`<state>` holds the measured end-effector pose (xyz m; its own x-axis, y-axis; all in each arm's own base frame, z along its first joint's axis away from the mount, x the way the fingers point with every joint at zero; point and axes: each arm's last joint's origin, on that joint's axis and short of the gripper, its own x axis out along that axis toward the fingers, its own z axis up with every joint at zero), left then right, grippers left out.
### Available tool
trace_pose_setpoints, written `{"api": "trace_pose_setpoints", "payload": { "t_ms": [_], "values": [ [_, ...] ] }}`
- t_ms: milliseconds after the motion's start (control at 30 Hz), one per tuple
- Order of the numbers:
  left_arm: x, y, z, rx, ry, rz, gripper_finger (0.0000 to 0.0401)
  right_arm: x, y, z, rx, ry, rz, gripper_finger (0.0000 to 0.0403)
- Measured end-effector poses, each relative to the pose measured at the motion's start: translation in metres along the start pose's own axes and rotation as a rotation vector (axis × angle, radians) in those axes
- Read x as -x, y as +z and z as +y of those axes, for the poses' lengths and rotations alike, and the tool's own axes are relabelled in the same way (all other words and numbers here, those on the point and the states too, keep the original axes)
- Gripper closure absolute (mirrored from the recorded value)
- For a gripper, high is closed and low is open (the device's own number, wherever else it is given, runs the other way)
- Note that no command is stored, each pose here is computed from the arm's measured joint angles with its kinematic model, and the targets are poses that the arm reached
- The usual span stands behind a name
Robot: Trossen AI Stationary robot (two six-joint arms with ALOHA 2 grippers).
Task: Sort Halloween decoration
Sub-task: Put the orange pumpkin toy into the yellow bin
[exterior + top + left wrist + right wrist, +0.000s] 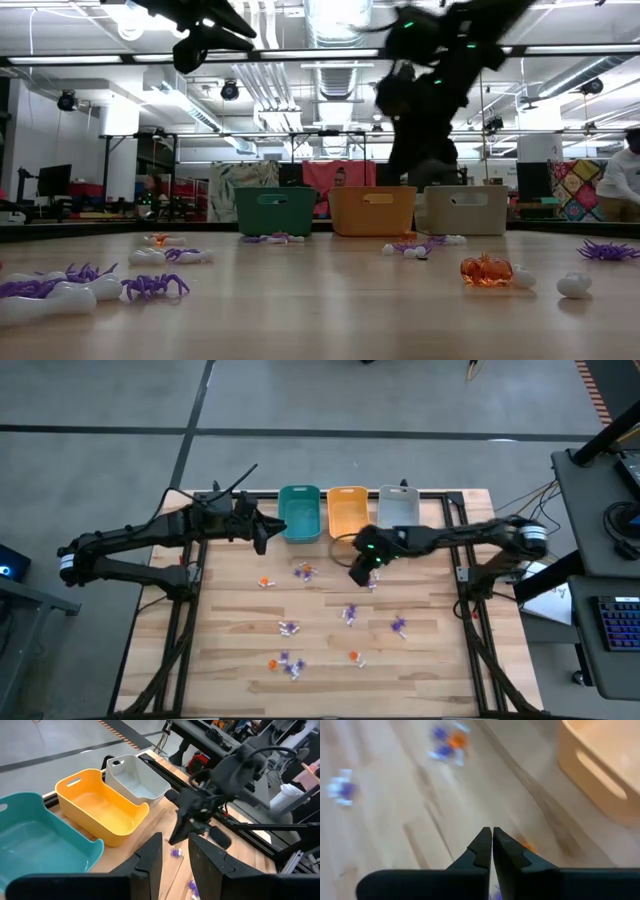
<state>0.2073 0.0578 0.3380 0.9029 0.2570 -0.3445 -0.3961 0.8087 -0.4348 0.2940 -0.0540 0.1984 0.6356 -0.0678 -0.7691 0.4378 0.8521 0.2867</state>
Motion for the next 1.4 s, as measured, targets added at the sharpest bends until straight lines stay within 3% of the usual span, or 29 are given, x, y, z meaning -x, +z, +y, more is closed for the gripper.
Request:
{"api": "trace_pose_setpoints", "payload": {
  "t_ms": [200, 500, 633, 1000, 1200, 1400],
  "values": [
    [0.000, 0.002, -0.001, 0.032, -0.010, -0.026, 0.0324, 0.010, -0.043, -0.017, 0.199, 0.011, -0.106, 0.0394],
    [0.001, 0.004, -0.002, 0.050, -0.005, -0.035, 0.0324, 0.018, -0.061, -0.024, 0.228, -0.002, -0.142, 0.0383],
    [0.001, 0.005, -0.001, 0.053, 0.027, -0.053, 0.0324, 0.009, -0.065, -0.027, 0.273, -0.020, -0.137, 0.0343],
    [0.001, 0.005, 0.000, 0.098, 0.041, -0.062, 0.0324, -0.028, -0.069, -0.031, 0.221, -0.037, -0.119, 0.0196],
    [0.000, 0.005, 0.000, 0.113, 0.041, -0.060, 0.0324, -0.046, -0.072, -0.033, 0.227, -0.036, -0.097, 0.0163],
    [0.000, 0.005, 0.000, 0.116, 0.041, -0.060, 0.0324, -0.059, -0.077, -0.036, 0.210, -0.053, -0.082, 0.0166]
  ]
}}
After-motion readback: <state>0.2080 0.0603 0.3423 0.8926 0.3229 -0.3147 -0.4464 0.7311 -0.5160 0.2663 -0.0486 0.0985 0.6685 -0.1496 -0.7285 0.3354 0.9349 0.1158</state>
